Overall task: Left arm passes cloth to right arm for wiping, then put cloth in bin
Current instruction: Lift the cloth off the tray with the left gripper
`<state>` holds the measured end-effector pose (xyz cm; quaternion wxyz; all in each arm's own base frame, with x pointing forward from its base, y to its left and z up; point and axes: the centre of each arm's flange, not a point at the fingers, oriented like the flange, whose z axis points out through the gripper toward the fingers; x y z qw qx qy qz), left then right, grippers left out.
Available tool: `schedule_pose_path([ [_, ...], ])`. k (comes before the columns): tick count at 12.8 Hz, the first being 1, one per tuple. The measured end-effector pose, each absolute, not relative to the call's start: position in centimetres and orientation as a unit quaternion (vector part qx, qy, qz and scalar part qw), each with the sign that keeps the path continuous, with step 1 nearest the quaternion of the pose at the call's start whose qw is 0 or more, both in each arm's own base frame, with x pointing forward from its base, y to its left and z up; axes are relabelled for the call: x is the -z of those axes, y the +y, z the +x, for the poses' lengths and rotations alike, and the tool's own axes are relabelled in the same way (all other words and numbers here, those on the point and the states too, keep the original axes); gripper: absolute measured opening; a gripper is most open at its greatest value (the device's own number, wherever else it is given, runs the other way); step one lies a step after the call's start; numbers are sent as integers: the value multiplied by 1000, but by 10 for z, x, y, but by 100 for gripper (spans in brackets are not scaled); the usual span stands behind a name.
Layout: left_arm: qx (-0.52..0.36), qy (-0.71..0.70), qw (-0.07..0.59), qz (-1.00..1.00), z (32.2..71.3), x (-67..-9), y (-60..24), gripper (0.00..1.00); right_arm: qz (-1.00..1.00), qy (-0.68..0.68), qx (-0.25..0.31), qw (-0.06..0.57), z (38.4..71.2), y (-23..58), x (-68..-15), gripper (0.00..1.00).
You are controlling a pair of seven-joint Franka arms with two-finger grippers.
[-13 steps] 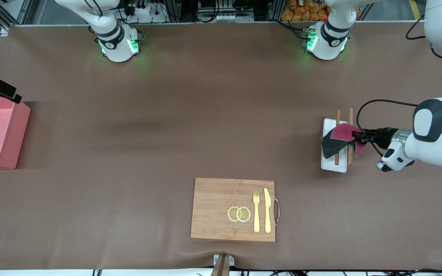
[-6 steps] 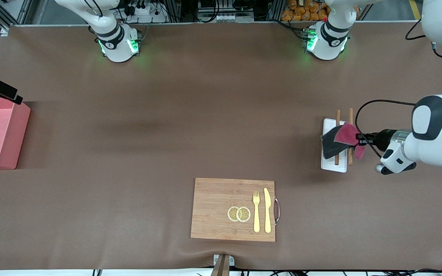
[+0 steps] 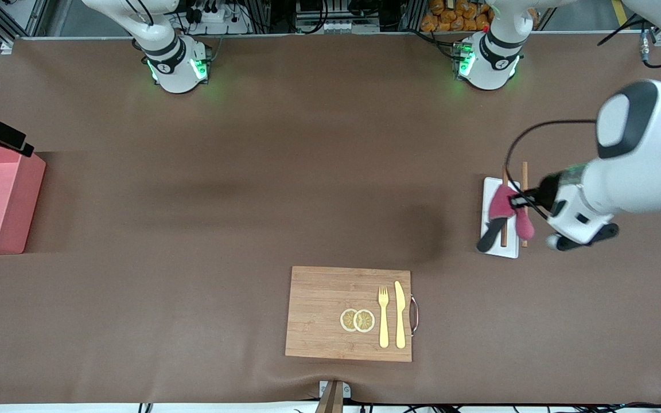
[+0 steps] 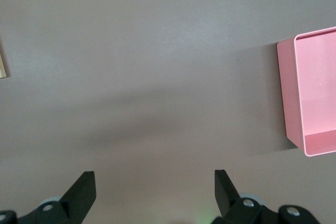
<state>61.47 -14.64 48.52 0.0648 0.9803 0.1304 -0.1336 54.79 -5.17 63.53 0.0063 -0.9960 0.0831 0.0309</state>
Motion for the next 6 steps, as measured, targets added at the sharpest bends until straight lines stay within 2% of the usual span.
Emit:
schedule_pose_path([
  [3, 151, 123, 82, 977, 583, -498, -240, 5, -996, 83, -32, 6, 549, -52, -634, 100],
  [6, 169, 82, 134, 973, 554, -497, -326, 5, -991, 121, -56, 33, 545, -43, -630, 100],
])
